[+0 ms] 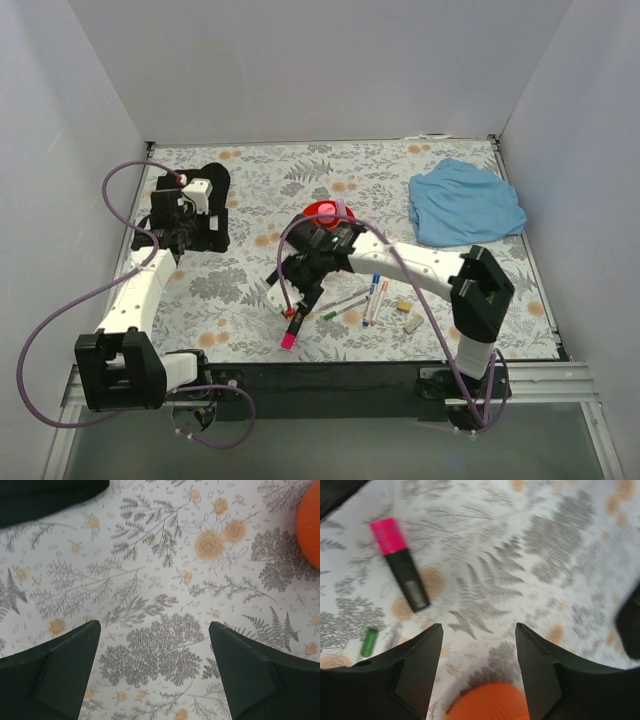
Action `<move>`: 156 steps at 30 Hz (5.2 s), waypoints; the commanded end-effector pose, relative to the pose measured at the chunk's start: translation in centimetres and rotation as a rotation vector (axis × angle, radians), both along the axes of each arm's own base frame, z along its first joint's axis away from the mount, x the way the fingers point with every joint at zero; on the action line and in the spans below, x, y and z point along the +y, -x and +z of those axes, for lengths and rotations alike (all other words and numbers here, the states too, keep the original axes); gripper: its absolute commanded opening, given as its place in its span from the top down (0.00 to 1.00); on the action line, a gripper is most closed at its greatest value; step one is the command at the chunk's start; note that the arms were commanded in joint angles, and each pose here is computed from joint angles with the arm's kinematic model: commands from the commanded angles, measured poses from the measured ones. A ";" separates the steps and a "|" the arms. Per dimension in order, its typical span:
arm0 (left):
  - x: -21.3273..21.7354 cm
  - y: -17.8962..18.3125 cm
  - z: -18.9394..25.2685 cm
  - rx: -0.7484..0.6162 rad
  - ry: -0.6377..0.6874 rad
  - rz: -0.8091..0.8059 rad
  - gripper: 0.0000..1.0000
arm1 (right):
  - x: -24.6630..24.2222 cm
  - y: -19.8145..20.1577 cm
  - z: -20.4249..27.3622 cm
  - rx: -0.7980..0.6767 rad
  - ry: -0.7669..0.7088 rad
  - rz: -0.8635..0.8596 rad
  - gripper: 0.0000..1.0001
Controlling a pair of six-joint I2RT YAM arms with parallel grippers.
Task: Sort the stationery into containers
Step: Pick up the pen from the center of the board, then place the pen in the storage box.
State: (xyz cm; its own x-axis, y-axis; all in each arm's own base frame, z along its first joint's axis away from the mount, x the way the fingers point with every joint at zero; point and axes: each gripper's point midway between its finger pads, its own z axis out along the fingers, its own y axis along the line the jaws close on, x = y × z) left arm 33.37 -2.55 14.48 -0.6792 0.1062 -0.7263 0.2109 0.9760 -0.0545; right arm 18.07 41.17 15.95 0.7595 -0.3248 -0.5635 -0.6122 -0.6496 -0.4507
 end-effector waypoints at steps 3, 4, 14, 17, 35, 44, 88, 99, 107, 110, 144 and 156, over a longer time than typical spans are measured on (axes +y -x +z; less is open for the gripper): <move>4.3 3.3 -0.6 0.032 0.032 0.166 0.08 | -0.4 6.4 -4.8 -0.151 0.232 0.336 0.31; 4.9 3.5 -0.6 0.027 0.024 0.180 0.09 | -0.1 6.9 -5.2 -0.147 0.244 0.351 0.31; 6.4 6.3 -0.9 -0.011 -0.020 0.190 0.09 | 0.8 9.8 -8.5 -0.086 0.415 0.411 0.35; 6.3 6.3 -0.7 -0.020 -0.015 0.185 0.09 | 0.0 10.2 -9.8 -0.042 0.487 0.408 0.39; 6.2 6.1 -0.9 -0.028 -0.004 0.191 0.09 | -0.3 10.7 -12.4 0.064 0.590 0.297 0.41; 6.2 6.1 -1.0 -0.034 -0.007 0.189 0.09 | -0.4 10.8 -13.6 0.099 0.592 0.216 0.63; -1.9 -9.5 -1.3 0.037 0.004 -0.038 0.16 | -11.6 -20.1 15.0 0.579 -0.772 -0.760 0.99; -2.7 -9.4 -2.2 0.062 -0.028 -0.043 0.15 | -11.7 -21.4 12.6 0.699 -0.842 -0.852 0.99; -2.7 -9.4 -2.5 0.073 -0.016 -0.035 0.15 | -12.0 -21.9 10.5 0.760 -0.888 -0.946 0.99; -2.8 -9.3 -2.8 0.079 -0.017 -0.036 0.15 | -11.6 -21.7 9.8 0.771 -0.876 -0.947 0.99; -2.3 -9.5 -2.3 0.059 -0.028 -0.011 0.14 | -11.4 -21.3 4.3 0.805 -0.808 -0.988 0.42; -2.3 -10.6 3.1 -0.084 -0.023 0.000 0.14 | -13.2 -19.4 11.3 0.572 -0.773 -0.914 0.23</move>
